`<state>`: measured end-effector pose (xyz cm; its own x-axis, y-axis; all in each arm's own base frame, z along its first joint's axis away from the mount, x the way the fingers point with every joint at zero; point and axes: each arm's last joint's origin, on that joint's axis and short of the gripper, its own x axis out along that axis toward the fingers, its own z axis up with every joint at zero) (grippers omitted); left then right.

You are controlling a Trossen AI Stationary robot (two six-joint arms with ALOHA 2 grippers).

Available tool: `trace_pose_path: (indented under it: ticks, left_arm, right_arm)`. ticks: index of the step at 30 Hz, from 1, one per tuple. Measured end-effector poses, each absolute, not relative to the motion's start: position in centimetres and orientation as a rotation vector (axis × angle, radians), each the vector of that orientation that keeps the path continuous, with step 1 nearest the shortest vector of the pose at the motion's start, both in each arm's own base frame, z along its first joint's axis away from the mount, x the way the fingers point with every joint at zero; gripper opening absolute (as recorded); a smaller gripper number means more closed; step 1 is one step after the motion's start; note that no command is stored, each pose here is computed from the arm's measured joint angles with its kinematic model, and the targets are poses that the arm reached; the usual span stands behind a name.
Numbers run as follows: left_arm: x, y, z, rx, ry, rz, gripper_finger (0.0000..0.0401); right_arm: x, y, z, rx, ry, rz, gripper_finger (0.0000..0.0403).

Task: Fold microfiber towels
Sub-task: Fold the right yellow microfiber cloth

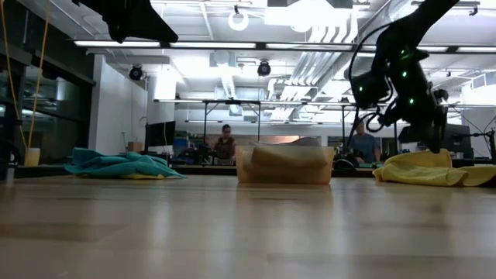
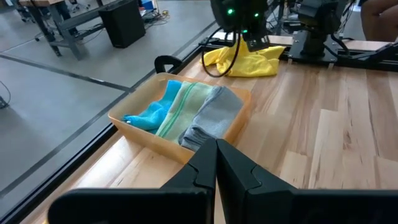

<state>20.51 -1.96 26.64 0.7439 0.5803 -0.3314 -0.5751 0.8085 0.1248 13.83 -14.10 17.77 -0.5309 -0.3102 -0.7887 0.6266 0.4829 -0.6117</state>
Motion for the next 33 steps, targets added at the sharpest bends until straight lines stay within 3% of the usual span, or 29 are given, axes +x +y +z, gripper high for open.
trace_pose_path:
  ticks: [16, 26, 33]
  left_arm:
    - [20.5, -2.0, 26.6, 0.014, 0.368, 0.632, 0.0001]
    - [20.6, -2.1, 26.6, 0.004, 0.376, 0.592, 0.0001]
    - [20.6, -2.1, 26.6, 0.019, 0.38, 0.59, 0.0001]
  right_arm:
    - [13.6, -16.6, 14.7, 0.217, 1.88, -1.308, 0.0172]
    - [14.0, -16.8, 14.5, 0.289, 1.789, -1.328, 0.002]
    - [13.5, -15.1, 16.0, 0.268, 1.871, -1.316, 0.0002]
